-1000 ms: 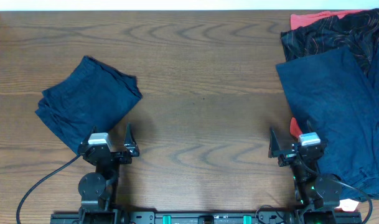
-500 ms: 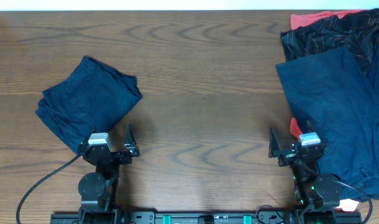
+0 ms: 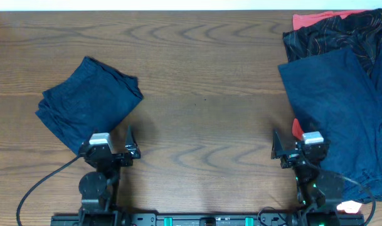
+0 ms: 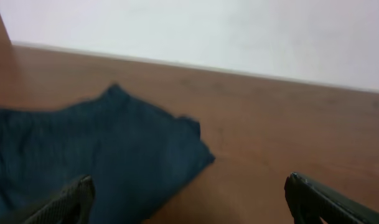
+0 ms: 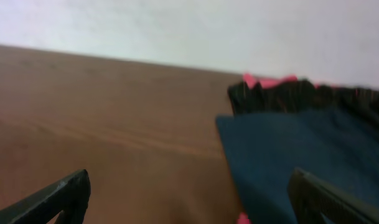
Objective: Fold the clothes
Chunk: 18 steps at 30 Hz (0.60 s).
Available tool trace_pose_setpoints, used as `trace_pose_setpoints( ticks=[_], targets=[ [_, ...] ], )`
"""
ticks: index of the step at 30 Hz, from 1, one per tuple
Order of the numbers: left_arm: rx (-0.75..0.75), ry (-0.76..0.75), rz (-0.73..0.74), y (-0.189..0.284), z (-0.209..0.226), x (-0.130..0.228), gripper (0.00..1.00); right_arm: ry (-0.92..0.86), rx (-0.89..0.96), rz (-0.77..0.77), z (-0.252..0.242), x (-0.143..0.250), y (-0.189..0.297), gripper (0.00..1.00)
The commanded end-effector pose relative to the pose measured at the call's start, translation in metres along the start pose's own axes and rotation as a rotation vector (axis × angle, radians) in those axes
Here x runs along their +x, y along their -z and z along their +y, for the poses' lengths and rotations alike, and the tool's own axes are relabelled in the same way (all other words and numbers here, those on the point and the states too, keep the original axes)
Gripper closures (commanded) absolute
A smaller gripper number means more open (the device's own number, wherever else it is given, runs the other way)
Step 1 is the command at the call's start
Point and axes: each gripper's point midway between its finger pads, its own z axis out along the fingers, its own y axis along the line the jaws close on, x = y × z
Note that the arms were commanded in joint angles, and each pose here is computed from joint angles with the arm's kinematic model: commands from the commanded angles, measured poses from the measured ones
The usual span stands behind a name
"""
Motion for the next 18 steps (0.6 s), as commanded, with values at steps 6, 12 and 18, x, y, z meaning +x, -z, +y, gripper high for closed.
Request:
trace_pose_setpoints(
  ticks=[6, 12, 18],
  targets=[
    [-0.049, 0.035, 0.223, 0.003, -0.001, -0.021, 0.02, -0.017, 0.137, 0.216, -0.026, -0.02, -0.008, 0.01],
    [-0.093, 0.027, 0.459, -0.002, -0.004, -0.035, 0.02, -0.014, 0.169, 0.536, -0.039, -0.013, -0.036, 0.01],
    [-0.12, 0.021, 0.611, -0.01, -0.004, -0.037, 0.02, -0.043, 0.218, 0.796, -0.064, 0.013, -0.072, 0.01]
  ],
)
